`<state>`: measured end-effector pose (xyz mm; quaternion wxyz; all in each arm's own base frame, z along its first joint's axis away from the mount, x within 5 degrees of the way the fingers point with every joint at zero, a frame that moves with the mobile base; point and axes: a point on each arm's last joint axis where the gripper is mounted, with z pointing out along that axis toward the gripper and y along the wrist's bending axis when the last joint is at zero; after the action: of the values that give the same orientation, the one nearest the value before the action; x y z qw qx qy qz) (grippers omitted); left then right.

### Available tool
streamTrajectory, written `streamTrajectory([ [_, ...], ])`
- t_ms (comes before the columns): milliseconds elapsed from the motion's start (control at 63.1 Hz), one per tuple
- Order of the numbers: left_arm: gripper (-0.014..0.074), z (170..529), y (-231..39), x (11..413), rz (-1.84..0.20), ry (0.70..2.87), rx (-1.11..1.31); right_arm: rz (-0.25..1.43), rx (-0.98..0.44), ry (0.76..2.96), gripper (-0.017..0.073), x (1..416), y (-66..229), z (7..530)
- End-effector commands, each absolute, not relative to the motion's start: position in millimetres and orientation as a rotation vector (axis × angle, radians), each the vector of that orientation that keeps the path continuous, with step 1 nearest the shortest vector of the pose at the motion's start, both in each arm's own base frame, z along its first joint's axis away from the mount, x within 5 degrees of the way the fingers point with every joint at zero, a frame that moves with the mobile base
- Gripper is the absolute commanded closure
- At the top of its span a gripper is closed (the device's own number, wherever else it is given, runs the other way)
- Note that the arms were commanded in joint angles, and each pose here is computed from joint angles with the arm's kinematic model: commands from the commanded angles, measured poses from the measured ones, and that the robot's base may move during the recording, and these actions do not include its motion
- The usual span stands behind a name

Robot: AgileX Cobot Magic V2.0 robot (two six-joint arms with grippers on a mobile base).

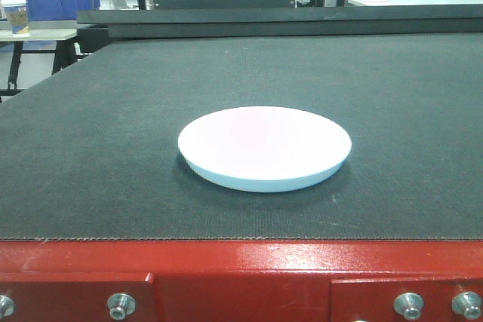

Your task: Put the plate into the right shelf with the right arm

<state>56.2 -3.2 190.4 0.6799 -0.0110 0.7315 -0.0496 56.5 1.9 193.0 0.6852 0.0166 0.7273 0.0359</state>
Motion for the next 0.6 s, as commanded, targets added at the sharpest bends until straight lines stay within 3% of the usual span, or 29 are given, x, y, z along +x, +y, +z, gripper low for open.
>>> streamTrajectory([
  [0, 0.0641, 195.7, -3.4, 56.3, -0.121, 1.556, -0.026, 0.060, 0.027, 1.527, 0.0505, 55.5, 1.2, 203.1],
  [586, 0.0641, 195.7, -3.4, 56.3, -0.121, 1.556, -0.026, 0.058, 0.027, 1.456, 0.0505, 55.0, 0.9, 209.5],
])
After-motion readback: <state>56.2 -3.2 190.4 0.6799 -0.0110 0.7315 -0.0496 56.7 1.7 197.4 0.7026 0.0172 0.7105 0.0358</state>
